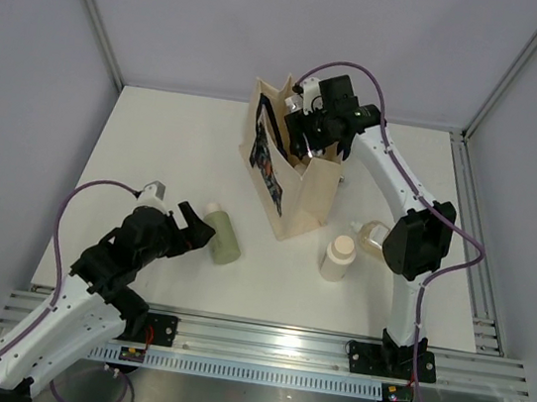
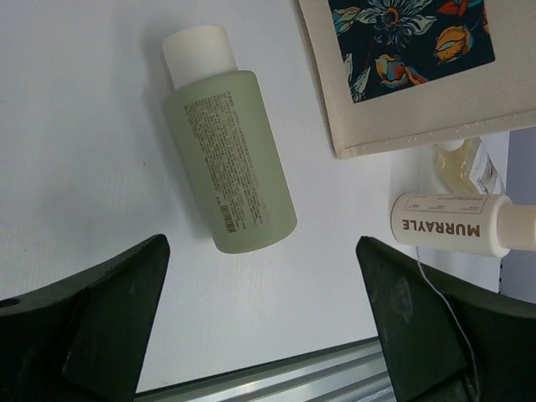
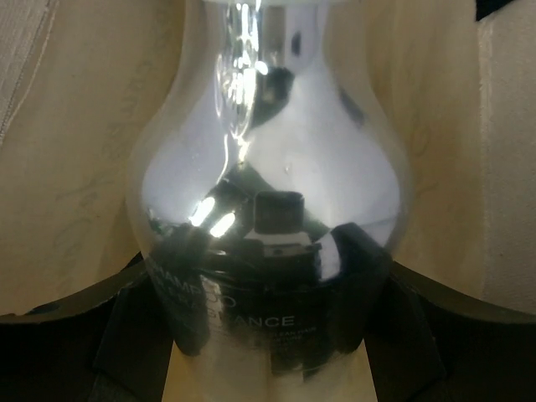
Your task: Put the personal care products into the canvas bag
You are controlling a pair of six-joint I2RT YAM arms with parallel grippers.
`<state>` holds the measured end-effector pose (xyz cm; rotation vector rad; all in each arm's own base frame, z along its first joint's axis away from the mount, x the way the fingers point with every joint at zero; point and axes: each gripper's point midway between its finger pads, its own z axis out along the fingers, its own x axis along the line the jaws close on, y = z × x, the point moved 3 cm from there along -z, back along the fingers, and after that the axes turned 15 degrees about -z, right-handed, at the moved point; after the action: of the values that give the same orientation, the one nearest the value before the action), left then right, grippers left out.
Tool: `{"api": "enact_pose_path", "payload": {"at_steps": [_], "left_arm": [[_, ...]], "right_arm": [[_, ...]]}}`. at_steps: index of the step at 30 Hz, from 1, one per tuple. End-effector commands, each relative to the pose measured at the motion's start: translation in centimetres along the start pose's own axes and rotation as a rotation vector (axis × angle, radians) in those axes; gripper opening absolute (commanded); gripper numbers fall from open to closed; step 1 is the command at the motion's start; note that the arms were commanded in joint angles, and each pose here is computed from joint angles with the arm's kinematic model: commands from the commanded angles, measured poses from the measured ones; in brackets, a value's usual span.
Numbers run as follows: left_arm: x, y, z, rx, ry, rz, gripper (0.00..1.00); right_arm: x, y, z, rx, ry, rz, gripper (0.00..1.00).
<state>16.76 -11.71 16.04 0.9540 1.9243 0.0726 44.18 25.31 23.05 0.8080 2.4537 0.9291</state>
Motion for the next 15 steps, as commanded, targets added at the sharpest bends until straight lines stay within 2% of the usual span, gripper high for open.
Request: {"api": "enact_pose_path", "payload": {"at_steps": [1,9,13,15], "left_arm": [[-0.7,0.4,0.7,-0.019,-0.017,-0.003,0.99],[-0.7,0.0,1.3,0.011,0.000,-0.017,0.99],[-0.5,-0.5,1.9,0.026,0.006,-0.040,0.99],[-0.3,-0.8,2.3,0.041,0.021,-0.053,0.99]], "right_arm": [[-0.8,3.7,-1.3,-0.103,-0.103,-0.135,0.12],[1.5,0.4,2.7,0.009,0.016,-0.105,0.49],[2.6,-0.2,3.2,0.020,0.087,-0.102,0.75],[2.7,0.2,2.6,0.009,0.091,-0.110,0.77]]}}
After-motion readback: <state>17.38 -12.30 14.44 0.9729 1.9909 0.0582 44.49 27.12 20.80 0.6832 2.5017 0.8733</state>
